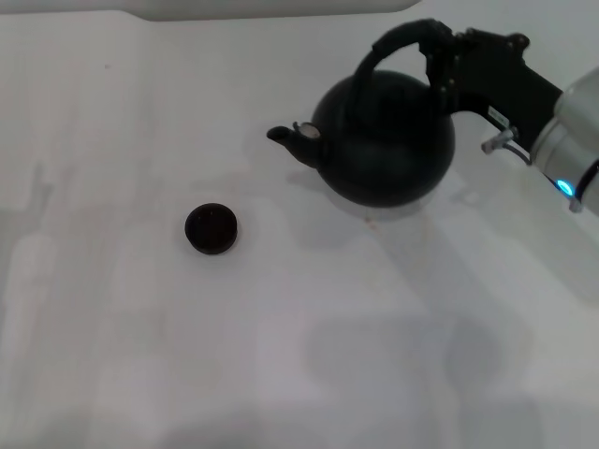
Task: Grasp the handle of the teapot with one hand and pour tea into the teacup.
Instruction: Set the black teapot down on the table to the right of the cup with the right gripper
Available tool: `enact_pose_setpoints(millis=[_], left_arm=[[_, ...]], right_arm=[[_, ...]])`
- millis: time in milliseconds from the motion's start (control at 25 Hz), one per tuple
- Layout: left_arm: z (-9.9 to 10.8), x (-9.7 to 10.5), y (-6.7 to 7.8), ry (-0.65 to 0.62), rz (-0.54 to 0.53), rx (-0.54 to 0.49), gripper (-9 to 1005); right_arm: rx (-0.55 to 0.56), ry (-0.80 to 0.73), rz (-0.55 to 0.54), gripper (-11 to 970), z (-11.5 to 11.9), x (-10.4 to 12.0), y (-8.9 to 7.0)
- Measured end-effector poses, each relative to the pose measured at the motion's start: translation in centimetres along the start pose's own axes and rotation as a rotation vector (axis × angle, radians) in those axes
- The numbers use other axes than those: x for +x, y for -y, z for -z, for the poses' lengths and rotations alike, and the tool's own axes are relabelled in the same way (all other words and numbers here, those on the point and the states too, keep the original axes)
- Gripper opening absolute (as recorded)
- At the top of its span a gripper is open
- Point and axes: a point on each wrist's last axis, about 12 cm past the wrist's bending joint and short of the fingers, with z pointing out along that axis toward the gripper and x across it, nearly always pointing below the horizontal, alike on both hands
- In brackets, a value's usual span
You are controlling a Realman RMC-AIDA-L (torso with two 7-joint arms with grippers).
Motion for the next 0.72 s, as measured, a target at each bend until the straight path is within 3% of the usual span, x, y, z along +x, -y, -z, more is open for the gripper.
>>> enact_pose_setpoints(millis=[440,720], left_arm=[[-0.1,0.0,0.0,0.000,0.000,0.003,876],[-0.5,0.0,0.2,0.005,0.001,0.015,876]], right_arm=[[0.032,-0.021,-0.088,100,2.8,1.8,-0.2],[0.025,-0.038,-0.115,99,3.0,2.7,-0.3]])
